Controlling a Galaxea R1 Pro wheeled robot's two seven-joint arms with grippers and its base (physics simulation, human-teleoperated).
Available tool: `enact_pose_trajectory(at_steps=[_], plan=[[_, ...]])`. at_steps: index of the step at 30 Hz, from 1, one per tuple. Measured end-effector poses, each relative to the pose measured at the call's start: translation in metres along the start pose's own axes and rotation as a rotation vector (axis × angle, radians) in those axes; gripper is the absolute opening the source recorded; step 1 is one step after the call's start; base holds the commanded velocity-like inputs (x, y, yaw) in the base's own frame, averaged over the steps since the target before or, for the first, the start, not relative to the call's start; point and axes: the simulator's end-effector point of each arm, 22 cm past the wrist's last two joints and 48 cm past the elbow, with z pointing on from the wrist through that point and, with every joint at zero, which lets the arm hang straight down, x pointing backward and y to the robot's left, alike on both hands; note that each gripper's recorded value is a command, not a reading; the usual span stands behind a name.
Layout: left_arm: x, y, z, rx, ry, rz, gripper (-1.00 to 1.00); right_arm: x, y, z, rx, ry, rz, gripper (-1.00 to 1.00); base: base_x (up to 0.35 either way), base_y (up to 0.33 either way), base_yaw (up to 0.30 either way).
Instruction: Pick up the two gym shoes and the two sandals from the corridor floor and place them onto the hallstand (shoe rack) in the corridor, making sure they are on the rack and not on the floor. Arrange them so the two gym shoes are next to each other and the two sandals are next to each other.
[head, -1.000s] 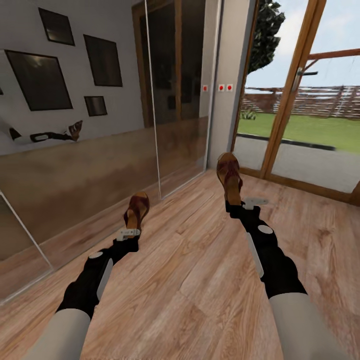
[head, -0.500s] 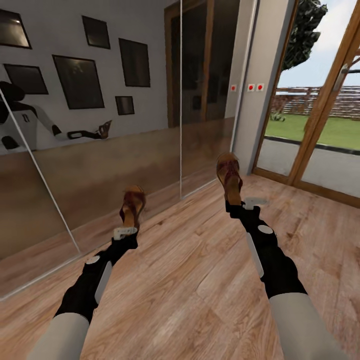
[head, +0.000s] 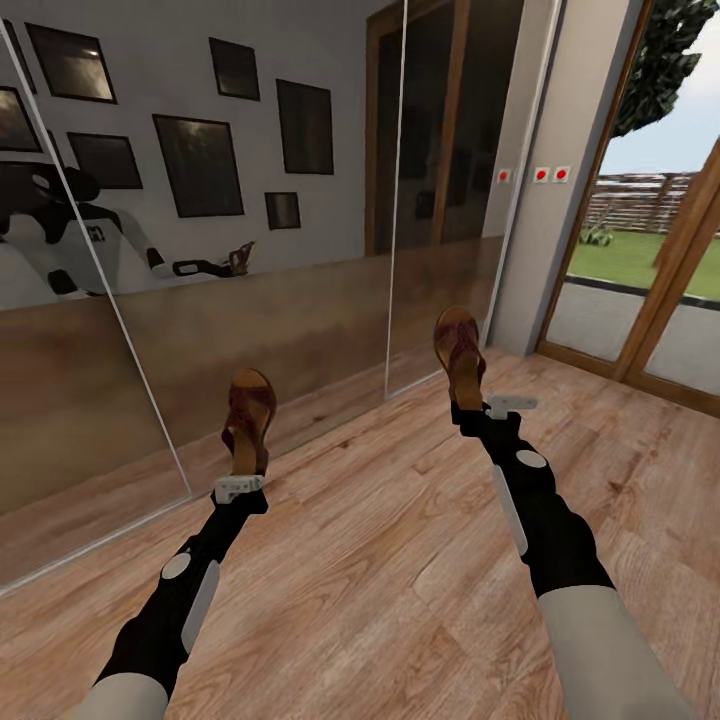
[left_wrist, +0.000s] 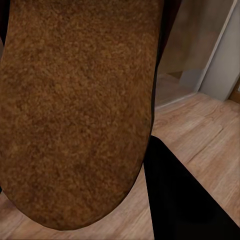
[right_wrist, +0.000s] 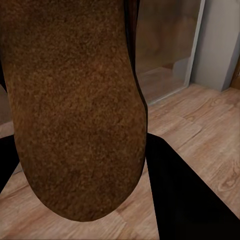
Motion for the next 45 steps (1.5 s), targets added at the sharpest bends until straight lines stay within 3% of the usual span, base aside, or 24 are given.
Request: enact_pose_trajectory(at_steps=[10, 45], plan=[[0.000, 0.000, 0.000, 0.000, 0.000, 0.001, -1.00, 0.000, 0.000, 0.000, -0.001, 0.000, 0.002, -1.00, 0.000, 0.000, 0.060], [0.013, 0.003, 0.001, -0.004, 0.022, -0.004, -1.00, 0.015, 0.000, 0.005, 0.001, 0.022, -0.001, -1.00, 0.000, 0.000, 0.285]])
